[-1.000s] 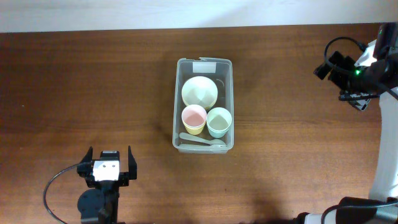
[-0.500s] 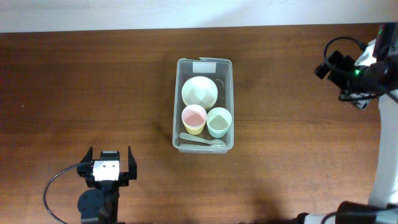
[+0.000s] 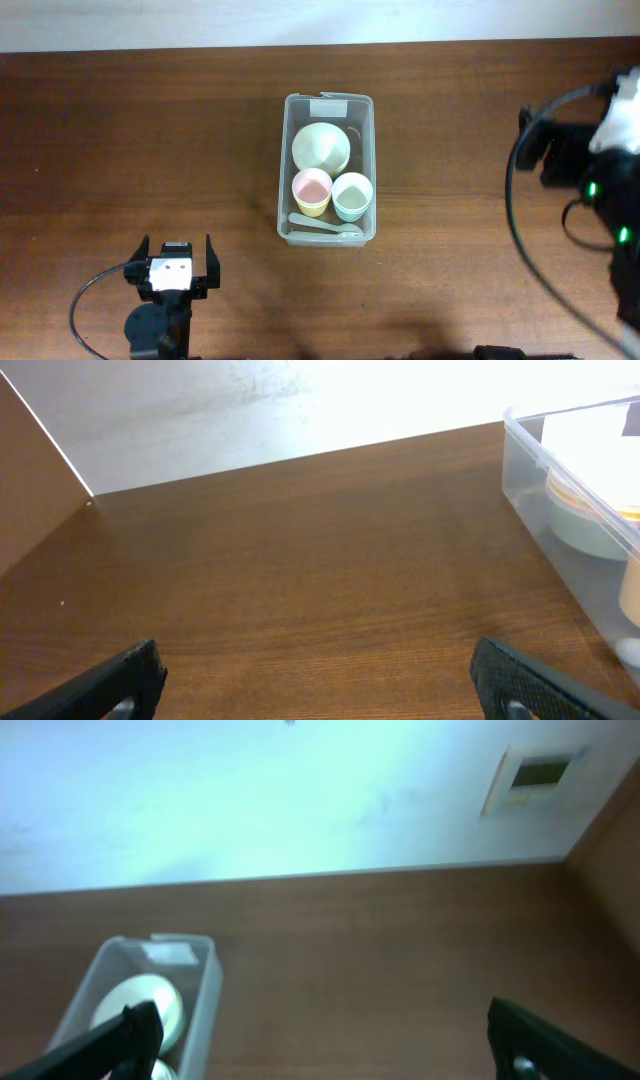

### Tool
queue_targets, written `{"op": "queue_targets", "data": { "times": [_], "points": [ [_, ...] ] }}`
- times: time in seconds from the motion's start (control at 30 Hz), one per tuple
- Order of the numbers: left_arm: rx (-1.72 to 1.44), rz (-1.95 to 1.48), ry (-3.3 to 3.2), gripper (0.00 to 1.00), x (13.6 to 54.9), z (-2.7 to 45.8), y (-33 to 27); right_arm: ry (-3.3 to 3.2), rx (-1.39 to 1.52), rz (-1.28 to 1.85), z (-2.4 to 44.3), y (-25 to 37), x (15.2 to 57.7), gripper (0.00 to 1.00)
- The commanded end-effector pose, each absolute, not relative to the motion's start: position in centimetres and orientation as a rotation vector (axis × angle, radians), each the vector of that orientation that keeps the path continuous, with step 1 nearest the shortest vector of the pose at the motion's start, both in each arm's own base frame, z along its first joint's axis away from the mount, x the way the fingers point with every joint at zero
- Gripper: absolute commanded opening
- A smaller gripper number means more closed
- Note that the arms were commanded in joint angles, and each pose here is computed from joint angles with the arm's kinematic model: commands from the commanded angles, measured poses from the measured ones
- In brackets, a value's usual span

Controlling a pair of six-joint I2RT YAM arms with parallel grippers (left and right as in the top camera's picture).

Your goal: Pack container

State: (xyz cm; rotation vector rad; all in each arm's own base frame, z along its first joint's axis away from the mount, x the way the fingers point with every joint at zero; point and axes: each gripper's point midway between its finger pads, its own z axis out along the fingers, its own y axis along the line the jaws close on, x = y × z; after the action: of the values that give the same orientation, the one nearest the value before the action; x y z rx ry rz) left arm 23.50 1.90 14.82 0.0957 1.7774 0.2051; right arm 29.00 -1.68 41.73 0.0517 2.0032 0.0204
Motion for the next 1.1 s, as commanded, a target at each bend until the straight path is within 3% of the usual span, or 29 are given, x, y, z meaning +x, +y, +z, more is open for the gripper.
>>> {"op": "queue_targets", "data": {
  "times": [0.0,0.6,1.07],
  "points": [
    [0.109,0.208,1.773,1.0,23.5,14.6,1.9,2.012,-0.042,-0.05,38.5,-1.5,27.4,0.99],
    [0.109,0.208,1.773,1.0,23.5,14.6,1.9,1.935,-0.158,0.112,18.3,2.1,21.1,0.99],
    [0.109,0.208,1.773,1.0,23.5,14.6,1.9,1.943,-0.157,0.113,13.5,2.1,20.8,0.99]
  ]
}}
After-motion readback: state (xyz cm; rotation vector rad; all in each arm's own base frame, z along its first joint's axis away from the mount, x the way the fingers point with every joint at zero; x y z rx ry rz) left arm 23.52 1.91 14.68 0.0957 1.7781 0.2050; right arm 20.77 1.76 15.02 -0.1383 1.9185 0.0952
